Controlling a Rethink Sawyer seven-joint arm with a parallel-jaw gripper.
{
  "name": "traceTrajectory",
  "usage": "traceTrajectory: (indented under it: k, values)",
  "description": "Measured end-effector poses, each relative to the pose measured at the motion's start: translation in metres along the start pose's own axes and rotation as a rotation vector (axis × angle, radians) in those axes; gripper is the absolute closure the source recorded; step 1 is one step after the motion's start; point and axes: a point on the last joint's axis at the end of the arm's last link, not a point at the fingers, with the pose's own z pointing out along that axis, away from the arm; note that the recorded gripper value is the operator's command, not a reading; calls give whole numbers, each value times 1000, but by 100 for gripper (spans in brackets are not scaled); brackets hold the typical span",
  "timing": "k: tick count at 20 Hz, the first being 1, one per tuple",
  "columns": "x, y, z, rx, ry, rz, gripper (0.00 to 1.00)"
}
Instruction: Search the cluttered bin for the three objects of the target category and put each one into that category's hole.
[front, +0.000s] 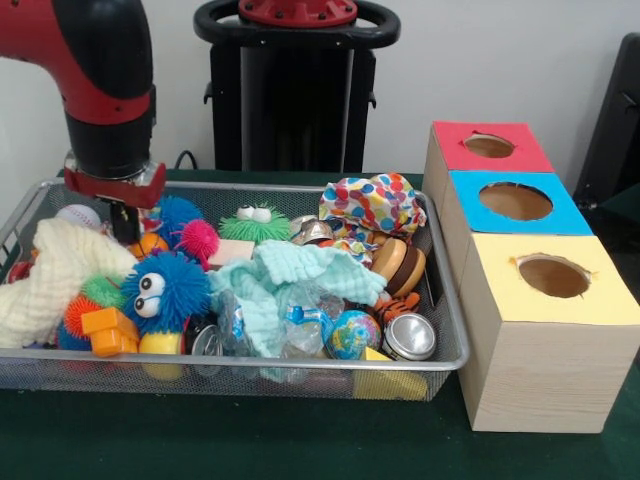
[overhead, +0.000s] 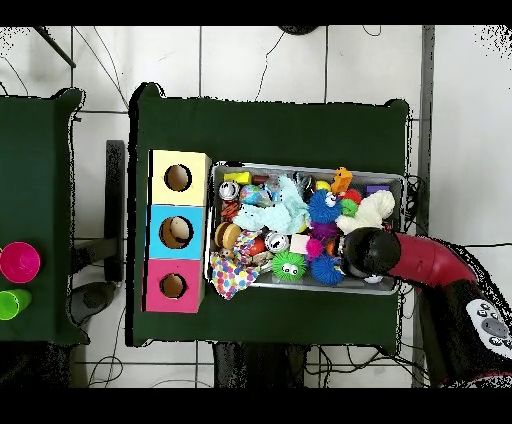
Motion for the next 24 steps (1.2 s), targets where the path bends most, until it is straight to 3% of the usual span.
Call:
traceTrajectory:
  k: [7,9,15,20,24]
  values:
    - [-8,37,0,-38,-113,26,100]
    - [-2,68,5,-69,-134,39,100]
    - [17,122,8,-114,-110,88,100]
    - [30,165,-1,-139,-74,168,100]
    - [30,175,-5,-146,-70,186,100]
